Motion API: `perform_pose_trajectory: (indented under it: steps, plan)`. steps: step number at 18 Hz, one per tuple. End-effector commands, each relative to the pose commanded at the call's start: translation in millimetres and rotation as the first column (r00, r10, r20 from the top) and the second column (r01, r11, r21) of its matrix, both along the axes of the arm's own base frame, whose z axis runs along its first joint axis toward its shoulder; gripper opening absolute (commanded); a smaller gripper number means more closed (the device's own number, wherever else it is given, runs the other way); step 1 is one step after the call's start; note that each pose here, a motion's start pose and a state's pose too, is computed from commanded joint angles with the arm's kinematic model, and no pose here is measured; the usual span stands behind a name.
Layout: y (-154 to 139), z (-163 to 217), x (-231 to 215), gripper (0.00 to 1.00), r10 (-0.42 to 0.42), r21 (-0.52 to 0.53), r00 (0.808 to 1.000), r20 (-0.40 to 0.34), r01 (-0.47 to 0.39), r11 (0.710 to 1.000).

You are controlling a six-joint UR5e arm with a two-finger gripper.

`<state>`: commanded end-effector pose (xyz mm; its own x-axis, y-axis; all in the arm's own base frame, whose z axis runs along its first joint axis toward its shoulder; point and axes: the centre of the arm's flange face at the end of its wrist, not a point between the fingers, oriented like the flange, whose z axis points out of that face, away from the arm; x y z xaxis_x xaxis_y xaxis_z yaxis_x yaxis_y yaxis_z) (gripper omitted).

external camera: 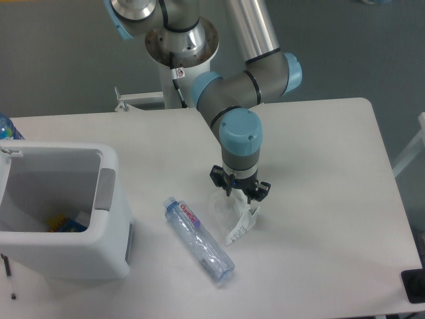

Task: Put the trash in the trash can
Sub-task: 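Close the gripper on the crumpled white wrapper, then lift the wrapper and carry it over the white trash bin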

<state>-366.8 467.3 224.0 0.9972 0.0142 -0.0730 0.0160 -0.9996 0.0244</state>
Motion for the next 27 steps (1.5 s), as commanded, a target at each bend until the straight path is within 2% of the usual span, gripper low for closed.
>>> perform_pose_trajectory:
  steps: [5, 9, 16, 20, 27]
  plan:
    - [1, 3, -1, 0.03, -0.002, 0.005, 1.000, -0.004, 0.002, 1.000]
    - [-1, 9, -8, 0.00, 0.001, 0.013, 1.000, -0.012, -0.001, 1.000]
    - [-26, 29, -40, 0.00, 0.033, 0.049, 0.999, -0.028, -0.032, 0.998]
    - [-31, 41, -48, 0.00, 0.046, 0.178, 0.998, 0.043, -0.052, 0.983]
    - [-30, 48, -50, 0.00, 0.052, 0.295, 0.992, 0.119, -0.085, 0.952]
